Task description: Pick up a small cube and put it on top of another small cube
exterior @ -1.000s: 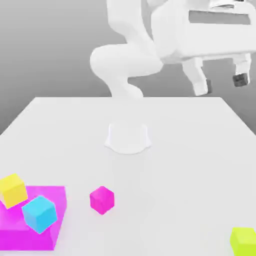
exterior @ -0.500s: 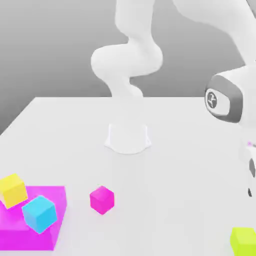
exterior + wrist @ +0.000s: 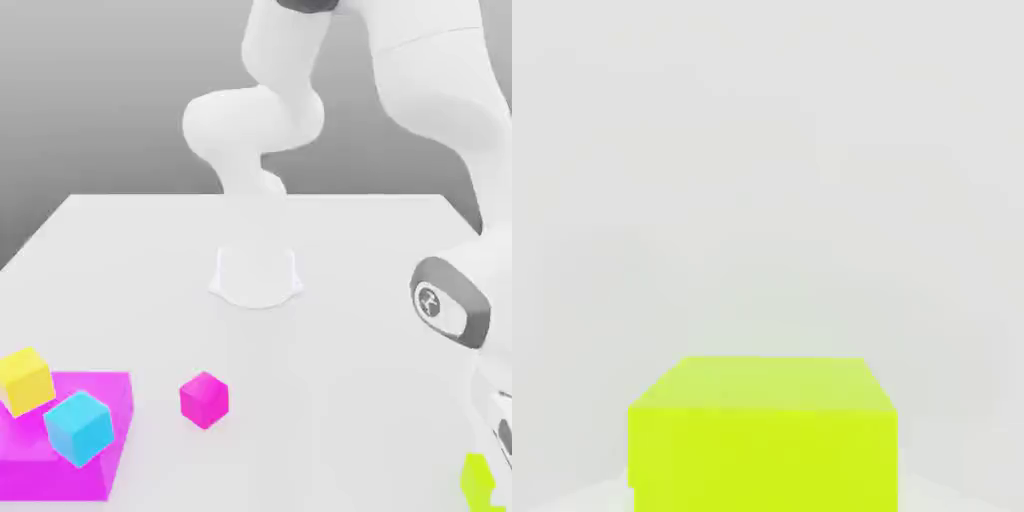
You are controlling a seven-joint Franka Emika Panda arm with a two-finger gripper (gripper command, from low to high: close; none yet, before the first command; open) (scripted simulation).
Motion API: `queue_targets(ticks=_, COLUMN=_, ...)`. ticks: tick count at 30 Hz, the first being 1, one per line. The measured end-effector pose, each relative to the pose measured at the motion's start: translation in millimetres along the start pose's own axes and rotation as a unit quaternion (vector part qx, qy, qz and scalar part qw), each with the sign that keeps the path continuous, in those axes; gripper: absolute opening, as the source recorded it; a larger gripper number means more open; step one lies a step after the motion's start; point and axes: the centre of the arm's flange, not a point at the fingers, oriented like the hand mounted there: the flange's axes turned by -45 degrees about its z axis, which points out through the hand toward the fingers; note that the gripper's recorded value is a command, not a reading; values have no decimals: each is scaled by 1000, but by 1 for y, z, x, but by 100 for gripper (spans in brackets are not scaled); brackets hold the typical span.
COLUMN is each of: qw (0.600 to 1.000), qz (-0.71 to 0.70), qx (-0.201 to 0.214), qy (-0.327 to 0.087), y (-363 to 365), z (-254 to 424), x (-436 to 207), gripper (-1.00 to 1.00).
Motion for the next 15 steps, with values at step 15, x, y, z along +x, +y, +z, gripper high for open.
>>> queue_targets(ticks=15, qw=922, qz=387, qx=-6, qy=-16, y=-56, z=-74, x=-306, gripper=-100)
